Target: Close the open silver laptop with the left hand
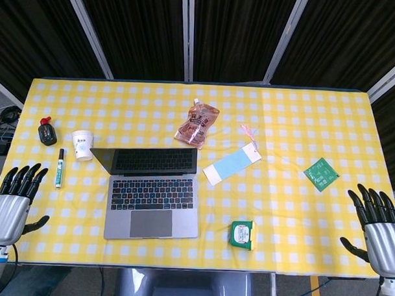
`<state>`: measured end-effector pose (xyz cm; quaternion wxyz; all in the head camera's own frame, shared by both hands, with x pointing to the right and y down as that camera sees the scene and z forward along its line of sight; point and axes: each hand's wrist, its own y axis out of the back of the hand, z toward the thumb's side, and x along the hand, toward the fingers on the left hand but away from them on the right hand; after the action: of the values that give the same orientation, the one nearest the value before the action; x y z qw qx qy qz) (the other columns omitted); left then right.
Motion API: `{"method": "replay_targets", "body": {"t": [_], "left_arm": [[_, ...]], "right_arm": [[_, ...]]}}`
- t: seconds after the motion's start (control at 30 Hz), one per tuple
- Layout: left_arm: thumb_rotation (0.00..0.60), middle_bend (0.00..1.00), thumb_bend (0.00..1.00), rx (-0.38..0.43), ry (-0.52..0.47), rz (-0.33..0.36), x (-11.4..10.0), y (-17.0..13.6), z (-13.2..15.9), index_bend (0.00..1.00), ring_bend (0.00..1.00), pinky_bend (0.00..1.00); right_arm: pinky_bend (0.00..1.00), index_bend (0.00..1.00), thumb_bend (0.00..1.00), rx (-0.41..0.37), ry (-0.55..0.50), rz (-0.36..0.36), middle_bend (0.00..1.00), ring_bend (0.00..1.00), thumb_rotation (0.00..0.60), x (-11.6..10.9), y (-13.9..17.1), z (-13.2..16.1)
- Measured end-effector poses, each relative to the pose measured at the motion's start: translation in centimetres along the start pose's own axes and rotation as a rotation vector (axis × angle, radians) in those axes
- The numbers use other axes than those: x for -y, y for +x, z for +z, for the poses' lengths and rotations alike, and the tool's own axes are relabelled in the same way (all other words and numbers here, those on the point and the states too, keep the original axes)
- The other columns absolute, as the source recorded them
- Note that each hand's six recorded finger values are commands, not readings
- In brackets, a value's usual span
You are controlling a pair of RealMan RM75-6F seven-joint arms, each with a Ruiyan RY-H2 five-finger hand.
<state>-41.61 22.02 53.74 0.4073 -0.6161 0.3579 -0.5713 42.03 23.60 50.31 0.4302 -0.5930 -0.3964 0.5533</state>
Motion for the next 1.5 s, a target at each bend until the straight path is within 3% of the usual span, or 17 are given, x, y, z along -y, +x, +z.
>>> {"method": "replay_targets", "body": {"t": [0.27, 0.33, 0.43, 0.5, 0.6, 0.7, 0.83, 1.03, 1.13, 1.23, 1.33, 1.4, 1.5], "left_arm": [[0.600, 0.00, 0.00, 0.010, -0.017, -0.016, 0.3, 0.2, 0.3, 0.00, 0.00, 0.00], [0.600, 0.00, 0.05, 0.025, -0.035, -0.016, 0.2, 0.5, 0.6, 0.00, 0.00, 0.00], [0.600, 0.00, 0.34, 0.070, -0.063, -0.020, 0.0, 1.3, 1.5, 0.00, 0.00, 0.00], [0.600, 0.00, 0.59, 0.114, -0.060, -0.027, -0.3, 2.7, 2.4, 0.00, 0.00, 0.00], [0.600, 0.00, 0.85, 0.176, -0.057, -0.058, -0.6, 5.1, 3.9, 0.00, 0.00, 0.00], [0.600, 0.00, 0.98, 0.247, -0.057, -0.097, -1.0, 8.4, 6.0, 0.00, 0.00, 0.00], [0.600, 0.00, 1.00, 0.323, -0.051, -0.096, -2.9, 13.7, 9.5, 0.00, 0.00, 0.00], [0.600, 0.00, 1.00, 0.326, -0.095, -0.155, -4.1, 18.2, 12.7, 0.00, 0.00, 0.00], [0.600, 0.02, 1.00, 0.340, -0.114, -0.202, -4.2, 19.5, 14.5, 0.01, 0.02, 0.04], [0.600, 0.08, 1.00, 0.347, -0.112, -0.216, -4.1, 20.5, 15.6, 0.07, 0.10, 0.14], [0.600, 0.10, 1.00, 0.342, -0.137, -0.236, -3.6, 20.6, 15.9, 0.14, 0.15, 0.23], [0.600, 0.17, 1.00, 0.338, -0.172, -0.265, -3.2, 20.6, 16.1, 0.18, 0.22, 0.28], [0.600, 0.22, 1.00, 0.341, -0.222, -0.319, -2.4, 20.4, 16.5, 0.21, 0.27, 0.31]], "right_arm": [[0.00, 0.04, 0.00, 0.013, -0.013, 0.000, 0.00, 0.00, 0.600, -0.1, -0.1, -0.4], [0.00, 0.04, 0.00, 0.017, -0.017, -0.001, 0.00, 0.00, 0.600, -0.1, -0.1, -0.5], [0.00, 0.04, 0.00, 0.022, -0.024, 0.004, 0.00, 0.00, 0.600, 0.0, -0.3, -0.7], [0.00, 0.04, 0.00, 0.022, -0.025, 0.007, 0.00, 0.00, 0.600, 0.0, -0.4, -0.7], [0.00, 0.04, 0.00, 0.027, -0.025, 0.007, 0.00, 0.00, 0.600, 0.1, -0.5, -0.8], [0.00, 0.04, 0.00, 0.036, -0.023, 0.008, 0.00, 0.00, 0.600, 0.1, -0.6, -1.0], [0.00, 0.04, 0.00, 0.053, -0.022, 0.013, 0.00, 0.00, 0.600, 0.3, -0.8, -1.4], [0.00, 0.05, 0.00, 0.078, -0.023, 0.010, 0.00, 0.00, 0.600, 0.3, -1.2, -2.0], [0.00, 0.05, 0.00, 0.087, -0.022, 0.008, 0.00, 0.00, 0.600, 0.2, -1.3, -2.2], [0.00, 0.05, 0.00, 0.097, -0.021, 0.009, 0.00, 0.00, 0.600, 0.3, -1.4, -2.4], [0.00, 0.05, 0.00, 0.108, -0.024, 0.013, 0.00, 0.00, 0.600, 0.4, -1.5, -2.8], [0.00, 0.05, 0.00, 0.116, -0.027, 0.013, 0.00, 0.00, 0.600, 0.4, -1.5, -3.0], [0.00, 0.05, 0.00, 0.122, -0.032, 0.004, 0.00, 0.00, 0.600, 0.2, -1.5, -3.3]]}}
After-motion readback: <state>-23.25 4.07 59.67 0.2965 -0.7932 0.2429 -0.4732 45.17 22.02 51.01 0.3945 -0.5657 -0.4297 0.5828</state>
